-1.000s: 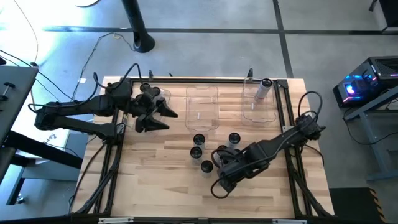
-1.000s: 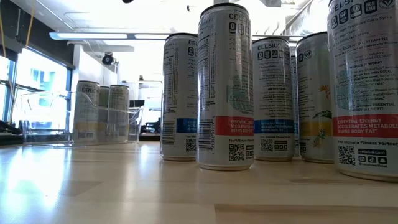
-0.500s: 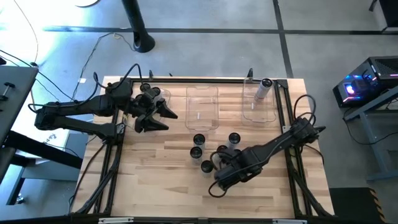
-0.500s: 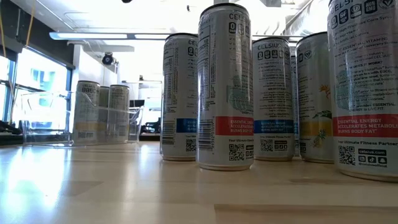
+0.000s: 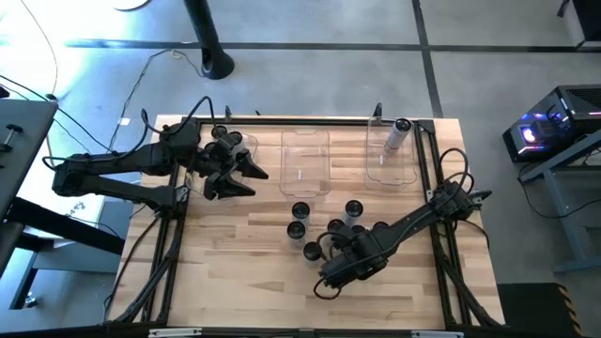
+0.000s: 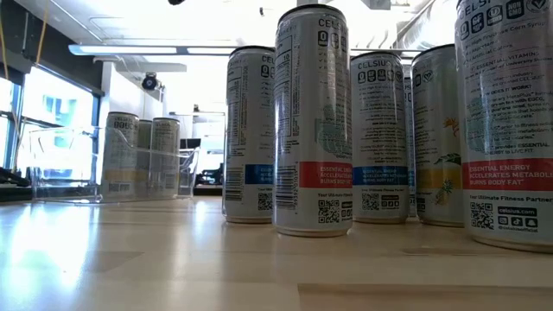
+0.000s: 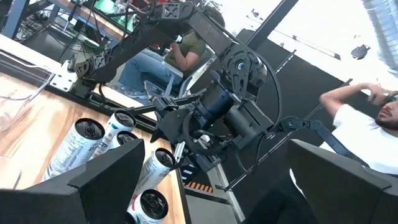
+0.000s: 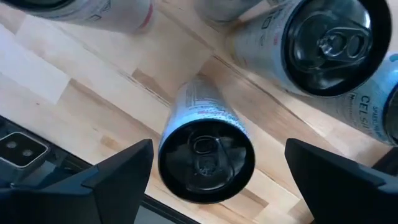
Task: Sort soda cans
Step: Put the white-pink soda can into the top right transparent bin
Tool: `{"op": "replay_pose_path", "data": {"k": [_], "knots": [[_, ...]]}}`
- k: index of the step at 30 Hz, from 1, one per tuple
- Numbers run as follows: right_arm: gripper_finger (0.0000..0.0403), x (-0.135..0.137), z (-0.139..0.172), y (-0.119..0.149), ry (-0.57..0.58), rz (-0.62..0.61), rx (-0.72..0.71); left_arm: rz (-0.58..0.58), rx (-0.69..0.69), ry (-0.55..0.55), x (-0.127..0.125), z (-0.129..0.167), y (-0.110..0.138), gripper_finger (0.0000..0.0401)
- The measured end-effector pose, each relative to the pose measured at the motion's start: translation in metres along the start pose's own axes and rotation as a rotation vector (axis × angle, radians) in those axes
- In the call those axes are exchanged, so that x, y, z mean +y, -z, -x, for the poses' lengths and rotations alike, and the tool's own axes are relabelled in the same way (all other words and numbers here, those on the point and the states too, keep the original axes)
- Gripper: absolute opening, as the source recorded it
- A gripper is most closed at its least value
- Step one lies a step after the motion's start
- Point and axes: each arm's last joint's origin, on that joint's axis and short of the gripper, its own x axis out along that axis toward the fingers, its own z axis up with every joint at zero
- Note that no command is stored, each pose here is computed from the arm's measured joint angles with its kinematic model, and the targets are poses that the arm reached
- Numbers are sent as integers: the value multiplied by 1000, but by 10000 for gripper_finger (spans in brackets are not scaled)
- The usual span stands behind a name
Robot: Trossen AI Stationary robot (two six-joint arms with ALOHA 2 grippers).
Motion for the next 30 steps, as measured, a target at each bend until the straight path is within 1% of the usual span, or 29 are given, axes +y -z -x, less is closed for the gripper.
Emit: {"op": "replay_pose_path", "data": {"k": [6, 18, 21, 26, 30], "knots": [[360, 7, -6, 0, -21, -9, 9, 0, 0, 0, 0, 0, 0, 385], [360, 20, -33, 0, 52, -26, 34, -2, 1, 0, 0, 0, 0, 385], [360, 22, -34, -1, 38, -33, 32, -2, 1, 0, 0, 0, 0, 385], [360, 28, -34, -1, -18, -35, 44, -2, 2, 1, 0, 0, 0, 385], [360, 28, -35, 0, -21, -40, 75, -2, 2, 2, 0, 0, 0, 385]]}}
